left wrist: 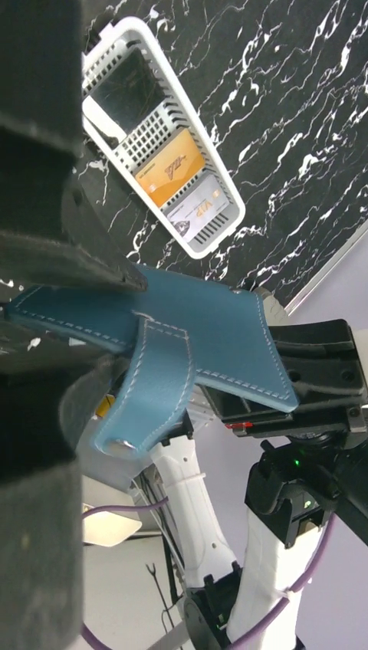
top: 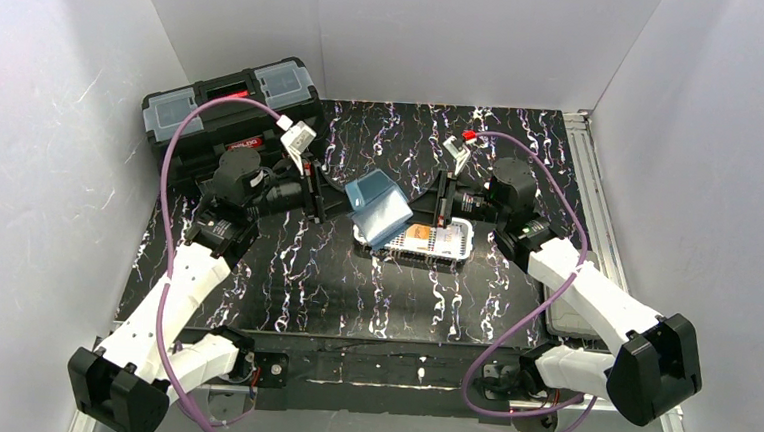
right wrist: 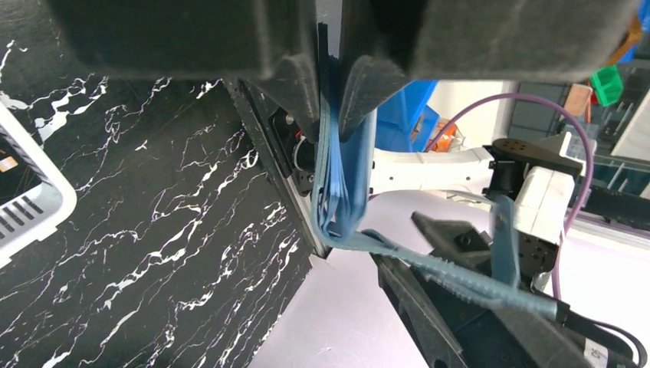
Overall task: Put the credit cards into the card holder
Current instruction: Turn over the card slot in the card holder.
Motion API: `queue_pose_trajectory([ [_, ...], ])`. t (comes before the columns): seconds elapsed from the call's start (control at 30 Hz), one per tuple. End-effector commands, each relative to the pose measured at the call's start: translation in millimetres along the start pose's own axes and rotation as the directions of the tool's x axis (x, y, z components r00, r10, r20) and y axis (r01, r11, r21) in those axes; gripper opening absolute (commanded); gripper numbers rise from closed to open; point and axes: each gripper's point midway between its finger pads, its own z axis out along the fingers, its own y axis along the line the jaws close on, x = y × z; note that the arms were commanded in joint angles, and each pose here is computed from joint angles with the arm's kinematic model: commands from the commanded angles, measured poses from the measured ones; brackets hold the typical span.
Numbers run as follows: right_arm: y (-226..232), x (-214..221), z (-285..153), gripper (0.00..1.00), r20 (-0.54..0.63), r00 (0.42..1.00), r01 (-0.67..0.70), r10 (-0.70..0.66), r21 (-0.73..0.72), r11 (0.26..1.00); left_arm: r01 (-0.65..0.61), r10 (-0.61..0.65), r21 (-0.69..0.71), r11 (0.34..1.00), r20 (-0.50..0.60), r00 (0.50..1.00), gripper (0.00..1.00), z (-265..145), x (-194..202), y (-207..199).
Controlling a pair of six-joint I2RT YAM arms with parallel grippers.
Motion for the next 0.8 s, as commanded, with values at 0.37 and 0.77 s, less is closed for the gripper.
queue_pose_trajectory([
  [0.37,10.9,-16.8,6.4,0.01,-0.033,0.993,0.115,-0.111,0.219,0.969,-0.325,0.324,0.022,0.946,0.033,0.946,0.71,-7.7,-6.3,-10.3],
  [0.77,-22.9,-7.5,9.6,0.01,-0.220,0.971,0.217,-0.095,0.637,0.739,-0.611,0.609,0.004,0.791,0.088,0.788,0.81,-15.0,-17.9,-32.8],
])
